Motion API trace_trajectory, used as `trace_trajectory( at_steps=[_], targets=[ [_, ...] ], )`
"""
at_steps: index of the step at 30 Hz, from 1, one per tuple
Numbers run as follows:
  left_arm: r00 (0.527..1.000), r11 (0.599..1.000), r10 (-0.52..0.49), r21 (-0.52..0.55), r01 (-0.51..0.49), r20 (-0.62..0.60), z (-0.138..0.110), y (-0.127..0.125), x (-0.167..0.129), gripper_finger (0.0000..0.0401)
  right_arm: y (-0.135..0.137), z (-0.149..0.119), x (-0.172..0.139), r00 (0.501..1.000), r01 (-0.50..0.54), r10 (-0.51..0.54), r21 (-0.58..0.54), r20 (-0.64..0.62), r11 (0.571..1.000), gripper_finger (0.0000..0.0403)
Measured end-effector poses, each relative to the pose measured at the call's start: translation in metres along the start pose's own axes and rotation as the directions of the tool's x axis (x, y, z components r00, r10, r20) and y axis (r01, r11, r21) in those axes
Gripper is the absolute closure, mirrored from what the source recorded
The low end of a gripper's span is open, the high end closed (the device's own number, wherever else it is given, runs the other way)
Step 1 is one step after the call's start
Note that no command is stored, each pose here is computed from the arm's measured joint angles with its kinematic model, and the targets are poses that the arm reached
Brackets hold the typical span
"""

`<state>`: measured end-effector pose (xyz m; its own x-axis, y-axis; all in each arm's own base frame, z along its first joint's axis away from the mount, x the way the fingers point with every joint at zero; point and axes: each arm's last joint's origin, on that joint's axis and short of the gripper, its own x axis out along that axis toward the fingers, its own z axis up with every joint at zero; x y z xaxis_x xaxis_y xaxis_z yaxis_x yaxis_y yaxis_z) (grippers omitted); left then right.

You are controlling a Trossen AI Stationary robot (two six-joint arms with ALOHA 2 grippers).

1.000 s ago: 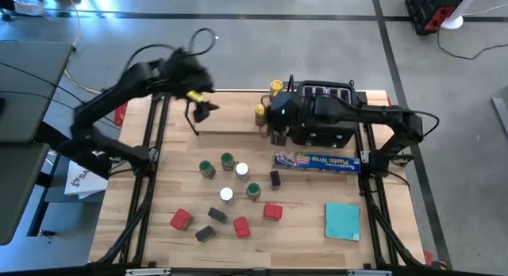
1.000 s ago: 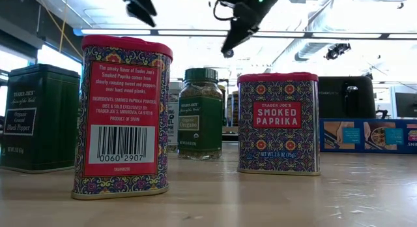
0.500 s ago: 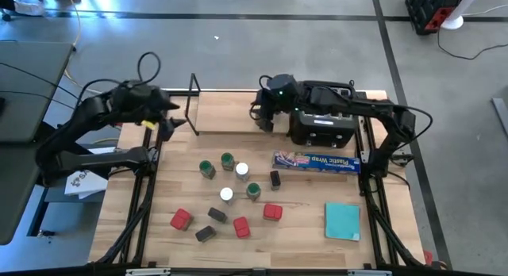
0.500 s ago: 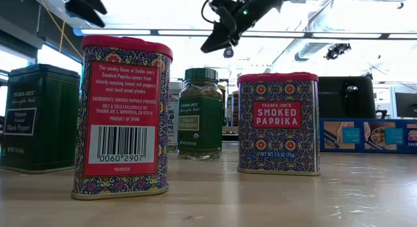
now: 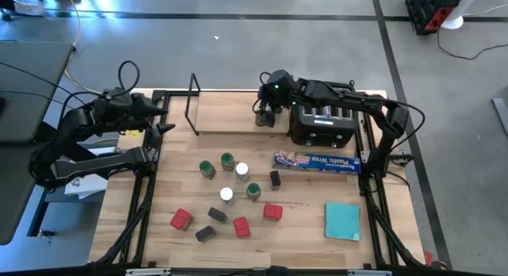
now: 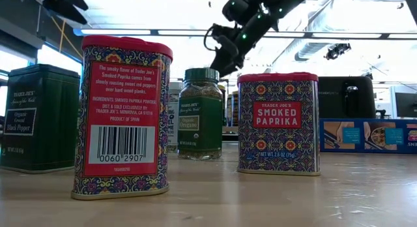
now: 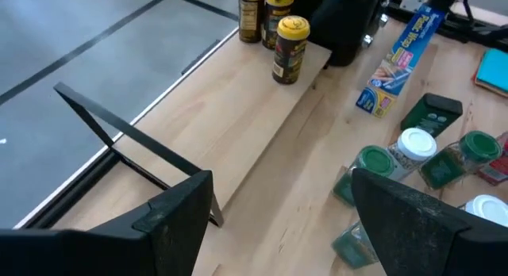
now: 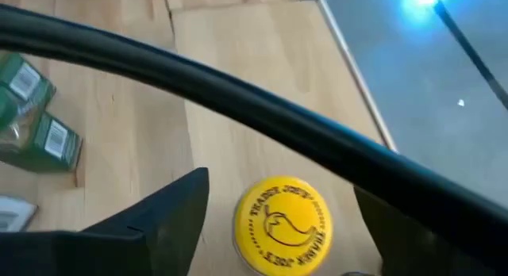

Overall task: Shelf spices
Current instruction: Put the yellow seasoning bottle on the shelf aligned with the other yellow seasoning bottle

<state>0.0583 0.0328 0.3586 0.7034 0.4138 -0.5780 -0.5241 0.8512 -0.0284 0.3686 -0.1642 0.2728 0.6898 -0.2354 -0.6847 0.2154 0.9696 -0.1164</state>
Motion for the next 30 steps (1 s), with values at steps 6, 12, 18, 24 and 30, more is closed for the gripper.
trace_trajectory(
  at_steps=[6, 12, 18, 24, 30],
  targets=[
    [1.0, 1.0, 0.004, -0.023, -0.004, 0.007, -0.007, 0.001, -0.002, 0.0105, -0.008, -0.009, 0.013, 0.999, 0.004, -0.003, 0.018, -0.042, 1.0, 0.0084],
    [1.0, 1.0, 0.013, -0.024, -0.013, -0.016, -0.013, 0.001, 0.004, 0.0105, -0.013, -0.017, 0.022, 0.995, -0.046, 0.049, 0.041, -0.081, 0.998, 0.0084],
    [0.999, 1.0, 0.015, -0.022, -0.016, -0.048, -0.018, 0.001, 0.012, 0.0105, -0.009, -0.017, 0.022, 0.995, -0.053, 0.057, 0.041, -0.081, 0.998, 0.0112],
    [0.999, 1.0, 0.015, -0.023, -0.016, -0.041, -0.017, 0.001, 0.012, 0.0105, -0.008, -0.019, 0.02, 0.991, -0.06, 0.066, 0.057, -0.114, 0.997, 0.0188],
    [0.999, 0.999, 0.016, -0.049, -0.018, -0.041, -0.017, 0.001, 0.012, 0.0105, -0.001, -0.021, 0.003, 0.979, -0.088, 0.092, 0.032, -0.182, 0.996, 0.019]
  ],
)
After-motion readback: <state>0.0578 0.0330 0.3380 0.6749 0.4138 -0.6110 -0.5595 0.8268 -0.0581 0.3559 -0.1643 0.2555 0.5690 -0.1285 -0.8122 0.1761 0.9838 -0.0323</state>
